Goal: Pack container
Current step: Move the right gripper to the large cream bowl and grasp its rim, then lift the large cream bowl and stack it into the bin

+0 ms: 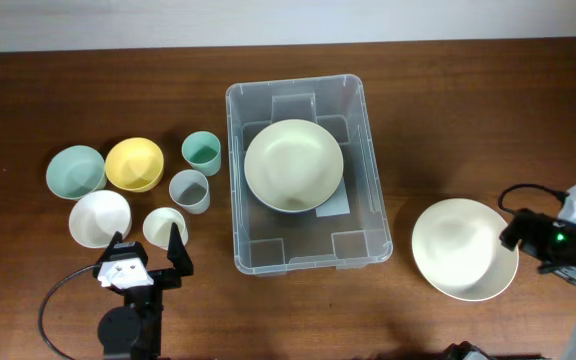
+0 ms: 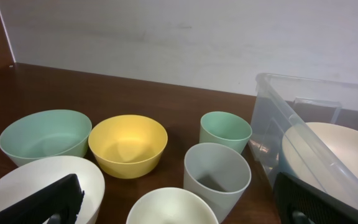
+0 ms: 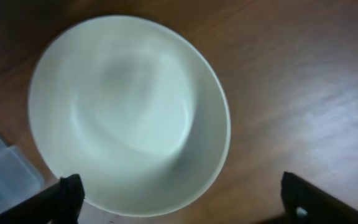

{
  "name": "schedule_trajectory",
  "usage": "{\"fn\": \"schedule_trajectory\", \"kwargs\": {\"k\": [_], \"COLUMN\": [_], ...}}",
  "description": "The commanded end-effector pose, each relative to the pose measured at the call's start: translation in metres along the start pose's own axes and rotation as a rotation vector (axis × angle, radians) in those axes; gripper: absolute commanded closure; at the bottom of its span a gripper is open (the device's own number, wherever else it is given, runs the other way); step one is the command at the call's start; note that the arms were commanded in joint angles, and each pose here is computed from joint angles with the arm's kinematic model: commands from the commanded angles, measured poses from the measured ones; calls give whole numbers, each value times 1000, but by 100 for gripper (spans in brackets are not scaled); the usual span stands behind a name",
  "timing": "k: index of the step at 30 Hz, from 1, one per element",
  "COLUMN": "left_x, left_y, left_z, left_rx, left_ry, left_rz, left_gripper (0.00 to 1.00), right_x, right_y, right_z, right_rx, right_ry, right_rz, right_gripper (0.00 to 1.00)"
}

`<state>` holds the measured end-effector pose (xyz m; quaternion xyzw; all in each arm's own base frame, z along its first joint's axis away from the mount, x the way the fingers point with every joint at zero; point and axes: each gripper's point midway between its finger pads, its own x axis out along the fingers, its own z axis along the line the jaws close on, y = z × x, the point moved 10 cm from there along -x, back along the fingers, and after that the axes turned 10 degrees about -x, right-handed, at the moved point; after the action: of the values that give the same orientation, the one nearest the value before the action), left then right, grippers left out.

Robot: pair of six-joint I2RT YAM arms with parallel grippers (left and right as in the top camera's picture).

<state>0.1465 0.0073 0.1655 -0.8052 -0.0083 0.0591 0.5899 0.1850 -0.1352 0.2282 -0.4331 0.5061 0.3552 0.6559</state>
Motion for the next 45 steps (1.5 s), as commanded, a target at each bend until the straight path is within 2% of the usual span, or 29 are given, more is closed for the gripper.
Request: {"fn": "schedule_trajectory", "kwargs": {"k": [1,6,11,15,19,23,27,29,32,36,38,39,41,45], "left_x": [0,0,0,0,0,0,0,0,0,0,0,0,0,0], "left_y": [1,1,1,1,1,1,1,1,1,1,1,1,1,1], "left_z": [1,1,1,1,1,1,1,1,1,1,1,1,1,1], "left_rx": [16,16,16,16,16,16,16,16,16,16,16,16,16,16], "left_ry": [-9,-9,-9,-9,-9,-9,-9,-9,-9,-9,-9,-9,-9,-9], "left_rz": [-4,-4,-4,-4,-4,-4,-4,-4,-4,-4,-4,-4,-4,-4], "left_gripper": [1,1,1,0,1,0,0,0,1,0,0,1,0,0], "right_x": [27,72,105,117,118,118,118,119,124,129,130,130,130,124], "right_y": [-9,-26,-25,-25,-28,-29,-28,-27,-24,-28,-32,-33,-34,-44], "right_z": [-9,-19,-19,-20,-21,-21,-21,-21,-21,-26,-27,-27,-28,-30], "right_rx": [35,184,195,198,194,192,192,177,92,-14,-39,-63,-130,-133], "right_ry": [-31,-133,-179,-185,-182,-180,-181,-183,-186,-148,-142,-139,-140,-133], "right_rz": [47,105,221,251,234,228,232,235,221,172,145,132,122,87], "right_gripper": [0,2,7,12,50,72,73,69,62,63,80,96,96,96]}}
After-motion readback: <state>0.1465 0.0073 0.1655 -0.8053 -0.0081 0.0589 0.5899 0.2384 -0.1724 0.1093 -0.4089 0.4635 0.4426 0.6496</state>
